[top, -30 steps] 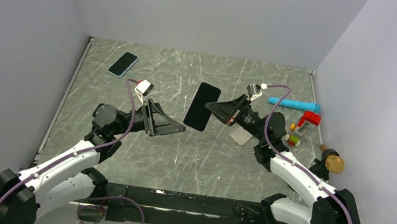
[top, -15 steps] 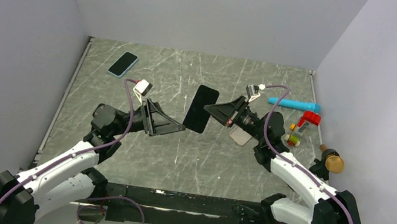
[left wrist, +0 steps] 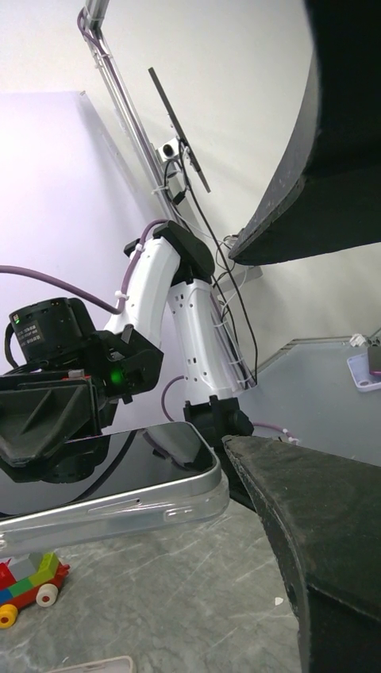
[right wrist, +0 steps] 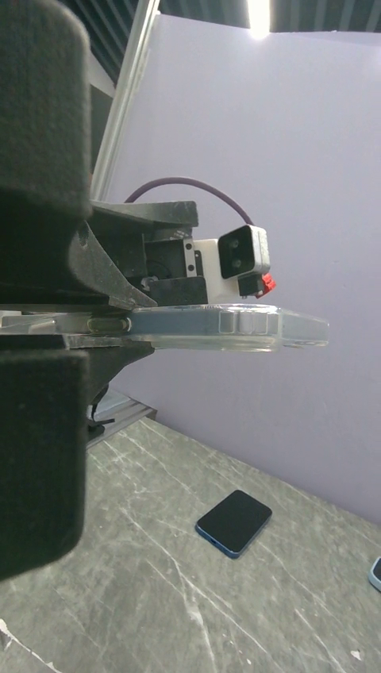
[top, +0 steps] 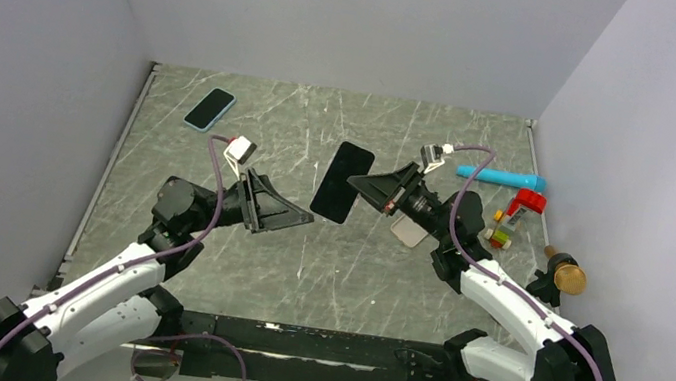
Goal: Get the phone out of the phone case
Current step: Remove the phone case from the phone.
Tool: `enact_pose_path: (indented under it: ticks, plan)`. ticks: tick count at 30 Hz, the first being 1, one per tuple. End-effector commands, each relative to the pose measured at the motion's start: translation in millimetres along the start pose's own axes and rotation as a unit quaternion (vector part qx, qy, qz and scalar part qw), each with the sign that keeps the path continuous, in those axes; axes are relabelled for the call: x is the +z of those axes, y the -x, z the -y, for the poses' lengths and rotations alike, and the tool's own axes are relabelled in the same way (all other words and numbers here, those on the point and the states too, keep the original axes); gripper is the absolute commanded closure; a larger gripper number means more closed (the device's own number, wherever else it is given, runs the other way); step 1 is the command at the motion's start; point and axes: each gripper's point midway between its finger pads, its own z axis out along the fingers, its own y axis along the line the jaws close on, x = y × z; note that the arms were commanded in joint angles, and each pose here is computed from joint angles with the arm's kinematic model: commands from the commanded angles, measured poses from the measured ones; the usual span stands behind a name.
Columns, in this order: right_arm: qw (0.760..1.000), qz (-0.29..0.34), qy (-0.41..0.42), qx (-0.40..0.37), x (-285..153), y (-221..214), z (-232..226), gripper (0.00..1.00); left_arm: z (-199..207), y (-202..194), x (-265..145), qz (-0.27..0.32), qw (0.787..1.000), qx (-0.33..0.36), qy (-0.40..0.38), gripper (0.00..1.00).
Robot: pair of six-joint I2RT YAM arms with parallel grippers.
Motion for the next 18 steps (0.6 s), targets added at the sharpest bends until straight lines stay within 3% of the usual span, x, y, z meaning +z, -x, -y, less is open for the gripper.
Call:
enact_pose_path:
  ticks: [1,18]
  plan:
    - [0.996,0.034,0.082,-0.025,0,17,-54,1.0,6,0,-2,0.004,1.0,0.022,-0.008,0.18]
    - [0.995,0.01,0.093,-0.032,1,3,-62,1.0,2,7,2,0.017,1.0,0.017,-0.001,0.17]
